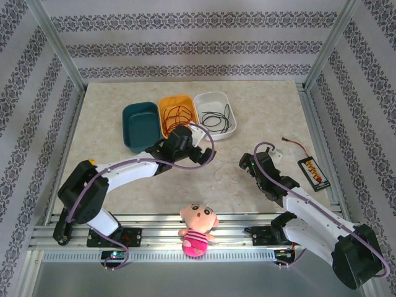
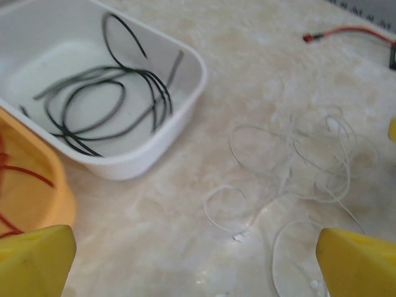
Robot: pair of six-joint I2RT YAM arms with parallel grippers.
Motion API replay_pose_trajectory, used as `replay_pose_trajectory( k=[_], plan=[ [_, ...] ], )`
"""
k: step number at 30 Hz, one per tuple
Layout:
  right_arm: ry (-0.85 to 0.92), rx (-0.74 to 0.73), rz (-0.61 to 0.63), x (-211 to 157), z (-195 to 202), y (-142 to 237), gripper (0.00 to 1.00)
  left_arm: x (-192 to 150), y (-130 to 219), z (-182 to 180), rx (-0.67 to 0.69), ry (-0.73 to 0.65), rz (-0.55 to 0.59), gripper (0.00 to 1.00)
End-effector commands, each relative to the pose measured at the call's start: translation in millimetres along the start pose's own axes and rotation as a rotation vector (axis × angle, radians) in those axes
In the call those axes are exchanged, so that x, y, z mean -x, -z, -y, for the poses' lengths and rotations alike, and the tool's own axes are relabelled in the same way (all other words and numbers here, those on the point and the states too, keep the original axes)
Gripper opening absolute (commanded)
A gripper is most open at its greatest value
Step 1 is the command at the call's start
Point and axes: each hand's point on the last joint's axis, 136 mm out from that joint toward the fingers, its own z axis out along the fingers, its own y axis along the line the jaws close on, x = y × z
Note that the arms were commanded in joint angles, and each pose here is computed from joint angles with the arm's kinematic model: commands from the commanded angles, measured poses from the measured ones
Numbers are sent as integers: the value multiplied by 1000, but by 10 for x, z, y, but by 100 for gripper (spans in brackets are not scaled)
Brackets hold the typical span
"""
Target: Untangle the cables
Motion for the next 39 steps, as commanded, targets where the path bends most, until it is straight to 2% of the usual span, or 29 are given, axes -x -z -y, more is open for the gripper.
replay_pose_trajectory(
  k=[1,3,5,11,13,16,25,34,39],
  plan=[
    [-39,-28,1,70,68,35,98,24,-113,103,23,19,22,100],
    [-53,-38,-3,77,103,30,98,-32,-209,130,33,33,-1,99],
    [-60,-43,-9,77,122,28,98,-86,-310,131,47,60,-36,94],
    [-71,-72,-7,128,186,56,98,-166,-576,200,50,100,-113,74],
    [-77,-76,-5,143,202,67,98,-198,-657,210,54,110,-149,64],
    [-91,-83,-4,144,234,72,98,-294,-799,237,51,121,-210,59],
    [-111,-81,5,141,274,95,98,-511,-962,209,86,170,-322,59],
    [-119,-91,8,152,295,96,98,-728,-1024,263,57,207,-373,59],
    [-121,-88,9,164,285,98,98,-792,-1041,266,50,214,-379,50]
  ],
)
